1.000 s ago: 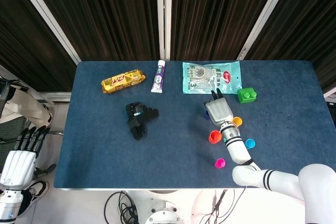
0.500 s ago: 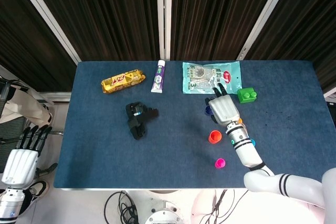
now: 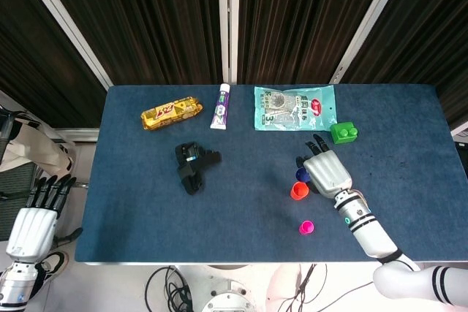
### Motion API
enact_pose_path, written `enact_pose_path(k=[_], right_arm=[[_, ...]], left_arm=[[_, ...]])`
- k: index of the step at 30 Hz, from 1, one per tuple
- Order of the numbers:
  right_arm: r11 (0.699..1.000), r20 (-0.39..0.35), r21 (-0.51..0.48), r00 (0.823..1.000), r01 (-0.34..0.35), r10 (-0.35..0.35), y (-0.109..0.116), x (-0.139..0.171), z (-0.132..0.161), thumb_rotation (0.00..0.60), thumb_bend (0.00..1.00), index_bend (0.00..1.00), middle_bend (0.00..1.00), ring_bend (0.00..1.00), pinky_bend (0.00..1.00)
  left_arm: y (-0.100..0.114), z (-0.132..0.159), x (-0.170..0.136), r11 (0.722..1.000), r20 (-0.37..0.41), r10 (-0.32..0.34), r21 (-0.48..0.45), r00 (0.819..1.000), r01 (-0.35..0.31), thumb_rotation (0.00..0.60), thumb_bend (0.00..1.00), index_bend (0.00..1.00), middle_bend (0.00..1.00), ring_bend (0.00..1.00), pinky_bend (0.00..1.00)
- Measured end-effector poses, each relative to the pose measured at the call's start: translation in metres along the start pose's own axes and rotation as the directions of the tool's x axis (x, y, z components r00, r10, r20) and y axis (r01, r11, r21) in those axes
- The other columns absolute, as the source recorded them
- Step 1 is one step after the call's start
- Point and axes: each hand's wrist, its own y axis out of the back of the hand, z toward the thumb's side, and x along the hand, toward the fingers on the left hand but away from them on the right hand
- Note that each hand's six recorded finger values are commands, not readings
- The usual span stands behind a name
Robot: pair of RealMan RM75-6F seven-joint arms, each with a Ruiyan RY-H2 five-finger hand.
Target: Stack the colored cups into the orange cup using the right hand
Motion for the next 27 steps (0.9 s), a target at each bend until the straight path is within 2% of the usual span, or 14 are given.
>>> enact_pose_path(k=[12, 19, 24, 27], right_arm=[[0.997, -0.009, -0.046, 0.998, -0.060, 0.059, -0.016, 0.009, -0.001, 0.600, 0.23, 0.58, 0.55, 0.14, 0.00], [0.994, -0.014, -0.067, 0.996, -0.084, 0.083, -0.027, 0.007, -0.001, 0.600, 0.23, 0.58, 0.54, 0.18, 0.00], [0.993, -0.021, -0.079, 0.996, -0.088, 0.086, -0.030, 0.006, 0.001, 0.600, 0.23, 0.51, 0.49, 0.17, 0.00], [0.992, -0.029, -0.082, 0.995, -0.094, 0.092, -0.032, 0.006, 0.002, 0.600, 0.22, 0.40, 0.41, 0.12, 0.00]], left_arm=[[0.000, -0.002, -0.002, 1.000, -0.006, -0.001, -0.003, 1.000, 0.001, 0.600, 0.00, 0.03, 0.05, 0.00, 0.00], [0.000, -0.003, -0.002, 1.000, -0.009, 0.000, -0.002, 1.000, 0.000, 0.600, 0.00, 0.03, 0.05, 0.00, 0.00], [-0.001, -0.004, -0.003, 1.000, -0.012, -0.001, -0.004, 1.000, 0.001, 0.600, 0.00, 0.03, 0.05, 0.00, 0.00], [0.000, -0.004, -0.003, 1.000, -0.011, 0.001, -0.006, 1.000, -0.001, 0.600, 0.00, 0.03, 0.05, 0.00, 0.00]])
